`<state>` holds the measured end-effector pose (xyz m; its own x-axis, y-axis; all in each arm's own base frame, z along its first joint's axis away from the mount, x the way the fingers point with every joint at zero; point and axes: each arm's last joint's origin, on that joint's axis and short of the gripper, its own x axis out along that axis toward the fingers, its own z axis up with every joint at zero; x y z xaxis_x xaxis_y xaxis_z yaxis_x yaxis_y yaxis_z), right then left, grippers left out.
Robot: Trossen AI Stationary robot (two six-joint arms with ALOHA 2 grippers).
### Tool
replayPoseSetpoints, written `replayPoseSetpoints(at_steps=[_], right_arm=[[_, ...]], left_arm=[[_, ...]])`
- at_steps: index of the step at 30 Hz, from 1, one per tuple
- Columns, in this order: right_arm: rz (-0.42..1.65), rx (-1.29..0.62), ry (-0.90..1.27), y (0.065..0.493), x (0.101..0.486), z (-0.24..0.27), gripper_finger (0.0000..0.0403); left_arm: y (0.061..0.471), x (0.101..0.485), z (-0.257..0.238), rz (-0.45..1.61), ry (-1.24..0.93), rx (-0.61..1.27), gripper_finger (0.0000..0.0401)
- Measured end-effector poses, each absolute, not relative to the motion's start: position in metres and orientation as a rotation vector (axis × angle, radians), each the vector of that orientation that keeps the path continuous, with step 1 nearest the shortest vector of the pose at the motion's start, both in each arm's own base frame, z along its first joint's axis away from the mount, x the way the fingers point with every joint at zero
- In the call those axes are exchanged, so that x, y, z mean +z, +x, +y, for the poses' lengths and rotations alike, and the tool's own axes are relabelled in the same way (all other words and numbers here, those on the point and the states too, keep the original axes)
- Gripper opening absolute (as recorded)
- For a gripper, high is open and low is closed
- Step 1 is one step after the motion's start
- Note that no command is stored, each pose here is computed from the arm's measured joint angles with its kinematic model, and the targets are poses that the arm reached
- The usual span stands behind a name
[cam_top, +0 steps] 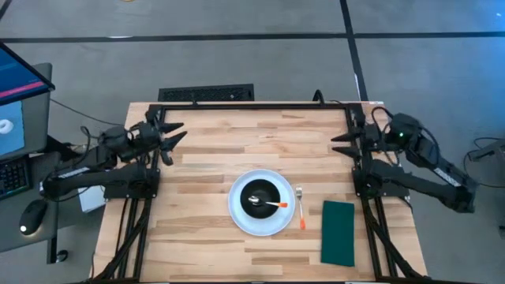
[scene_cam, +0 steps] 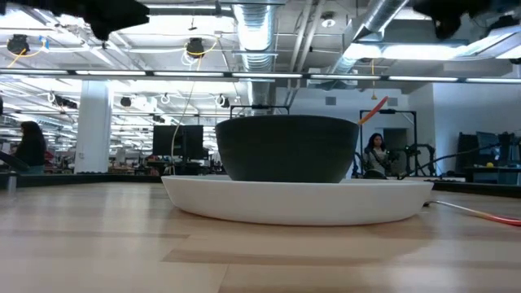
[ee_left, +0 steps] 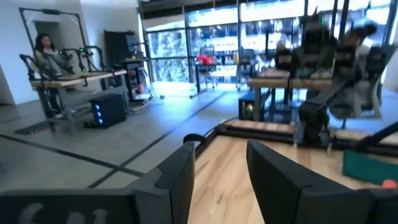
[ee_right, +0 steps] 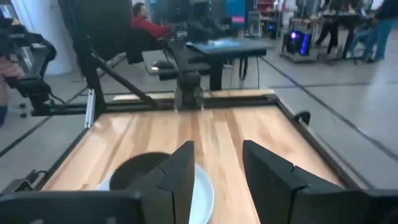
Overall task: Set table place
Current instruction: Return to Home Position
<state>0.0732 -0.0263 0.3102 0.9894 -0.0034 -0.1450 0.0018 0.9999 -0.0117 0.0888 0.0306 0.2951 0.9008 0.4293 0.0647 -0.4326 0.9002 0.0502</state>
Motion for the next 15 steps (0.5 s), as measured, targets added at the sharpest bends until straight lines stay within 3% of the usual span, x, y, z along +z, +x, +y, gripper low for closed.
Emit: replayPoseSetpoints(at_steps=[8,15], right_arm=[[0.001,-0.071,-0.004,0.045,0.27,-0.012,0.0155],[0.031,-0.198,0.045,0.061,0.243,-0.026,0.0153]], left_arm=[[0.079,0.266,0.028,-0.087,0.01,0.447,0.0137],[0.085,0.24,0.031,-0.058,-0.043,0.481,0.0137]])
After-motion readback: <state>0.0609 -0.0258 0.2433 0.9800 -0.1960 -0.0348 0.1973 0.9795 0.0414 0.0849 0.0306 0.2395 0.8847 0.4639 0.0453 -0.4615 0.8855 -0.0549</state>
